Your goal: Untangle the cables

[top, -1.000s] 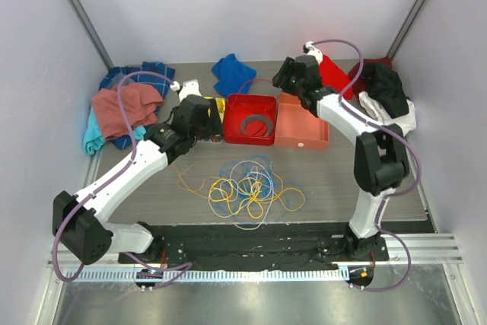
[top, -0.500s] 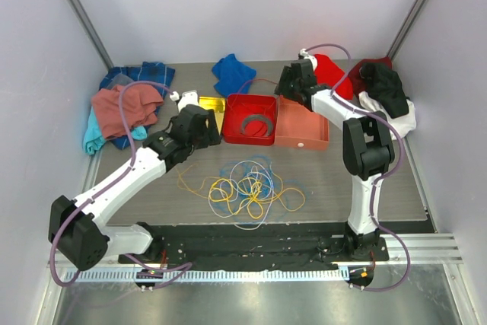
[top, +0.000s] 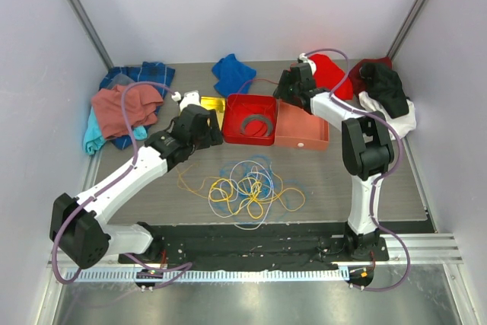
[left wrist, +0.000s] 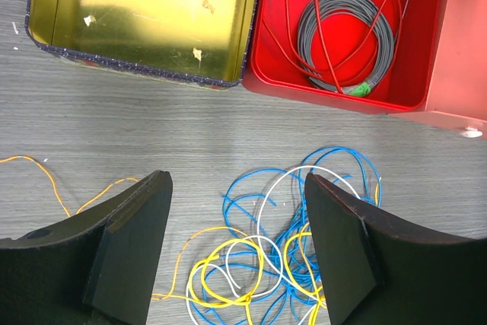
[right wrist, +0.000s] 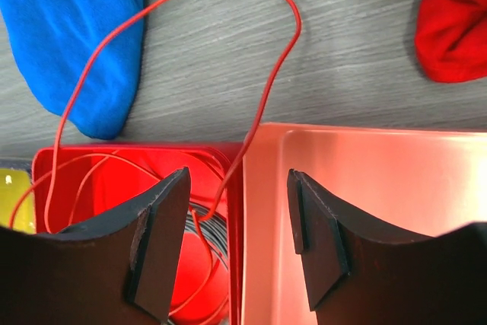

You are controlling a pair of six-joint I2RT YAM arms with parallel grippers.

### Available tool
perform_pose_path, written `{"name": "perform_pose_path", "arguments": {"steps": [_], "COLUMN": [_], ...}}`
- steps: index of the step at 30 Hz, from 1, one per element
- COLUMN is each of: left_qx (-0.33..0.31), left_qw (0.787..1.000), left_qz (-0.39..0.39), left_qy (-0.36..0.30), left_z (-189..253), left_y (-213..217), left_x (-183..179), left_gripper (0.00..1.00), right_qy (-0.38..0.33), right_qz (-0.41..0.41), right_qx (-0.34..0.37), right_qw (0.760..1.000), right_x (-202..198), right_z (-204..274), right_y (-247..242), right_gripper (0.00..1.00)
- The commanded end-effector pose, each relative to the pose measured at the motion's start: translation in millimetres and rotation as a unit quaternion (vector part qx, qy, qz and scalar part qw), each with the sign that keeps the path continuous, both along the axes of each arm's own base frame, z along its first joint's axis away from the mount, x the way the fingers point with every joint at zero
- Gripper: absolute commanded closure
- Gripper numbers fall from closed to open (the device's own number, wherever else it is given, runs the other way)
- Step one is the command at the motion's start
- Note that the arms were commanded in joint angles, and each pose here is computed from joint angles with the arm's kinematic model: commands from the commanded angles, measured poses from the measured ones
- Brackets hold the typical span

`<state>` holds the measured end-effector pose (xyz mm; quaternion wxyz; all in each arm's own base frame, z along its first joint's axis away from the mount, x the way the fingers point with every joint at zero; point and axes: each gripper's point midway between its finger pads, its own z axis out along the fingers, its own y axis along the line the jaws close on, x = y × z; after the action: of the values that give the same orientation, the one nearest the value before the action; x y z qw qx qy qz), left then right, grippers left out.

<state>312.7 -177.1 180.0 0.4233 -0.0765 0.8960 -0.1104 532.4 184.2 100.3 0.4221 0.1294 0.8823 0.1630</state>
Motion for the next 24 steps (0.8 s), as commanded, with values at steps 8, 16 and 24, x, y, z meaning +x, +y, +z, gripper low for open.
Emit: {"name": "perform_pose_path", "arguments": {"steps": [8,16,24], "left_qx": [-0.007,-0.005,-0.004], "left_qw": [1.000,1.000,1.000], "left_qz": [0.005,0.001,0.001], "left_qy": [-0.016,-0.013,-0.010], "left_z": [2,0,-3], "left_y": [-2,-3,-3], "left_x": [6,6,6], "left_gripper": [0.25,0.25,0.25], "right_qy": [-0.023,-0.015,-0.020], "right_qz": [-0.027,-0.032,-0.029], "right_qx": [0.023,0.020,0.028], "right_qw": [0.999,0.999,0.999], "right_x": [28,33,33], "right_z": [15,5,9], "right_y": [7,7,11], "right_gripper": [0.46,0.56,0.72]}}
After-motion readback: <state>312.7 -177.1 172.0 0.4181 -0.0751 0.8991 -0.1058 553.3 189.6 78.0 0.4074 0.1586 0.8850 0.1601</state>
